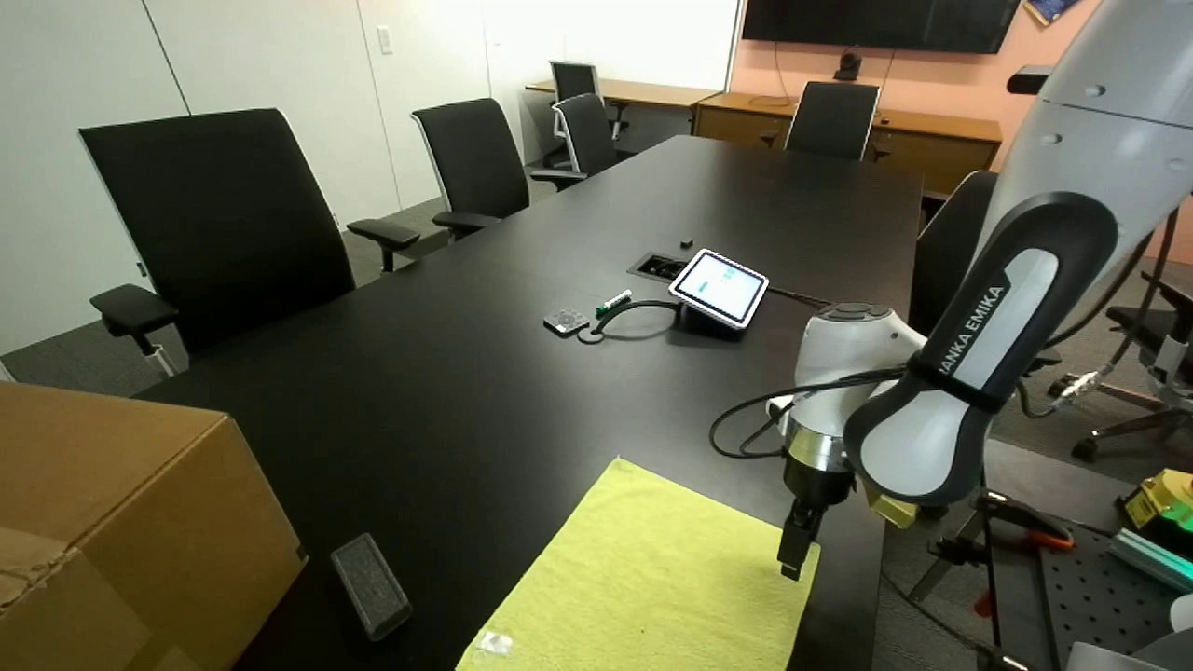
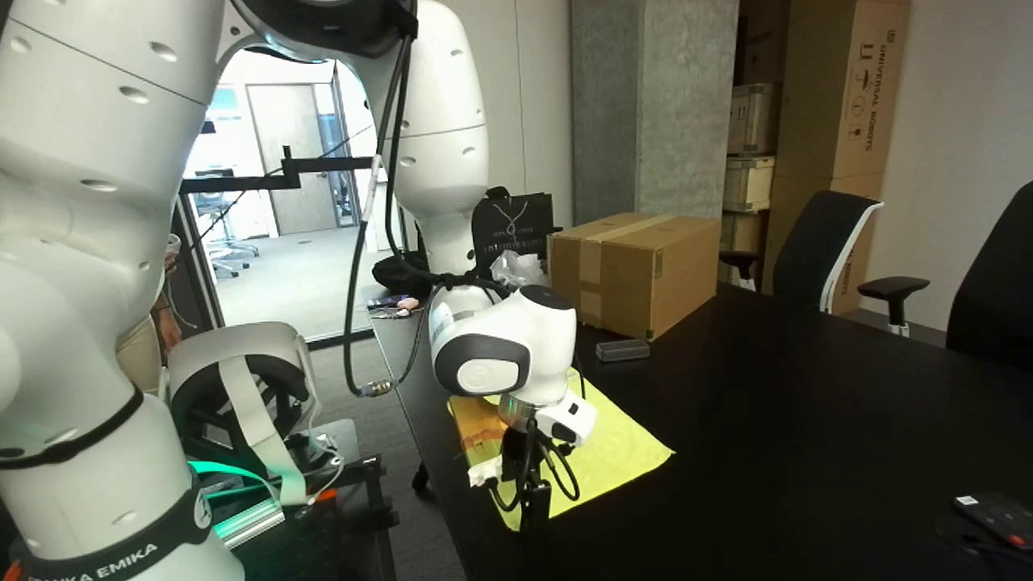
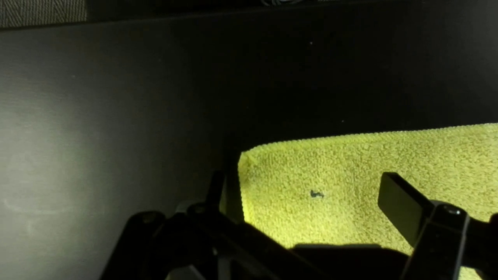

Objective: Fold the towel in half

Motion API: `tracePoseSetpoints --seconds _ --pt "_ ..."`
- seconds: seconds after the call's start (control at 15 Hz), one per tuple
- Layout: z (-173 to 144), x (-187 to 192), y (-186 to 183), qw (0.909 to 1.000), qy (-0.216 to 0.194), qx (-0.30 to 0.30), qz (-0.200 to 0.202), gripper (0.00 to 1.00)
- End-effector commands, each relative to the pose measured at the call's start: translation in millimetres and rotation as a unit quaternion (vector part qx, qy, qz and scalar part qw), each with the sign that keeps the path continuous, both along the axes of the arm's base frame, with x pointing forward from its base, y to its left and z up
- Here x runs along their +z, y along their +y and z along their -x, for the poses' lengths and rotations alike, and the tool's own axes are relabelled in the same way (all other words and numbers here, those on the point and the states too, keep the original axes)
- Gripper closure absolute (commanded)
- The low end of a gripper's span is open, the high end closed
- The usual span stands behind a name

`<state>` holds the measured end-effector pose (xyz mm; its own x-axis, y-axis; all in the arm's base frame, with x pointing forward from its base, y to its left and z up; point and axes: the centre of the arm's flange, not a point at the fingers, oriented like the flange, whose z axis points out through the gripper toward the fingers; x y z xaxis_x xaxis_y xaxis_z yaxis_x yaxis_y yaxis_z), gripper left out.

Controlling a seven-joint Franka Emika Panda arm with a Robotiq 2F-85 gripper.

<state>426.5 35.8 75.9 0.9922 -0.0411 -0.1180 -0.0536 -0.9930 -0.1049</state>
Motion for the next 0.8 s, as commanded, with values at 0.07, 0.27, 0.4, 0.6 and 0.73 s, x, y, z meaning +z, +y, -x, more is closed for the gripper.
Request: tracePoseSetpoints --seconds 0.07,0.27,0.4,0.6,0.73 --pt "-10.3 -19.0 -0.2 0.9997 -0.01 -0.012 0.02 0.0" --pt "-11.7 -21.0 -4.6 0.9995 -0.012 -0.013 0.027 0.0" --pt "-13.6 -20.2 -7.6 0.9993 -0.014 -0.017 0.028 0.0" --pt "-15.5 -16.1 -7.9 0.9993 -0.015 -0.021 0.028 0.0" --pt "-14.5 -14.3 -5.5 0.9994 -0.012 -0.017 0.029 0.0"
